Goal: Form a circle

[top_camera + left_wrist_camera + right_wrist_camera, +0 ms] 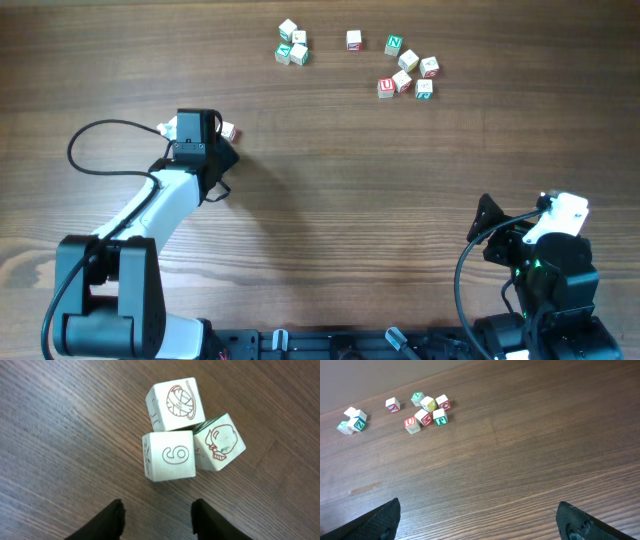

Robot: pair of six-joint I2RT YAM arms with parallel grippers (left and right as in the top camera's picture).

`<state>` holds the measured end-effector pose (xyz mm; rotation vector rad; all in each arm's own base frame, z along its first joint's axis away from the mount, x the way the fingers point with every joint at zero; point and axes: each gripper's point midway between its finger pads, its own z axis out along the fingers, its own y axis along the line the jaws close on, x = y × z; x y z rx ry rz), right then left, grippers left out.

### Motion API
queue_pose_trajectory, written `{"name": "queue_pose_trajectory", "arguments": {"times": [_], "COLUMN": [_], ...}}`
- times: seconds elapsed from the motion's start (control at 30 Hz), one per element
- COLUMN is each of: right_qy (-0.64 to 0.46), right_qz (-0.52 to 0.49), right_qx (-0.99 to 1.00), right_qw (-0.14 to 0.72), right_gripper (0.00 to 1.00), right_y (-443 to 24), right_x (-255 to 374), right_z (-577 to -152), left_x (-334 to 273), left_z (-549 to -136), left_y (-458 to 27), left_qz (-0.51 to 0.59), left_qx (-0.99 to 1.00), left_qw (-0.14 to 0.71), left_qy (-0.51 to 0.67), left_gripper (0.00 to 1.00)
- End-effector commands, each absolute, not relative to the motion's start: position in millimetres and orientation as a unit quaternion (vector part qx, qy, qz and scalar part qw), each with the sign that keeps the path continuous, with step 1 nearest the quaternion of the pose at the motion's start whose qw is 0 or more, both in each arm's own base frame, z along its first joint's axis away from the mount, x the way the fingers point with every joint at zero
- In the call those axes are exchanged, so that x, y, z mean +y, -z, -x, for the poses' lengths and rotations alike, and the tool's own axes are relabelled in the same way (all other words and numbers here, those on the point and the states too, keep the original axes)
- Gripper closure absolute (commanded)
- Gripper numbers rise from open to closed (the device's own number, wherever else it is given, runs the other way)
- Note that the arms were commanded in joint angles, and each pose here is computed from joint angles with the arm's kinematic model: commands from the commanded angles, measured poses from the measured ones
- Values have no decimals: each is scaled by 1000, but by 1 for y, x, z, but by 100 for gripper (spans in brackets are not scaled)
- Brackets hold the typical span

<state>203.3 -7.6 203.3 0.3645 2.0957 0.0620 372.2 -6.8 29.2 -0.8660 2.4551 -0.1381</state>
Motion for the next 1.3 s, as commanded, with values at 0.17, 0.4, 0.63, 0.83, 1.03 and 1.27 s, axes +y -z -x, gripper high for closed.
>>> {"name": "queue_pose_trajectory", "arguments": {"times": [0.17,0.4,0.63,0.83,1.03,1.27], "right_qy": [-25,-25,-25,-25,-25,-25], "right_qz": [-144,-144,-144,-144,-144,-144], "right_qx": [863,863,863,864,863,864], "right_qw": [483,483,483,483,483,483], "right_gripper": [0,0,0,0,0,0], "right_y": [-201,-201,-201,-201,-201,-201], "right_x": [-6,-6,-6,-6,-6,-6], "right_z": [-204,-204,-204,-204,-204,-204], "left_x": [-1,-1,-1,-1,-1,0], "left_z": [-381,-384,-384,-385,-384,-362], "left_y": [-16,-15,3,6,7,17], "left_qz": [295,293,294,294,293,293], "left_qx": [915,914,918,918,919,931], "left_qw": [274,279,267,266,264,219], "left_qy": [29,31,26,25,24,7], "left_gripper": [46,46,46,63,65,71]}}
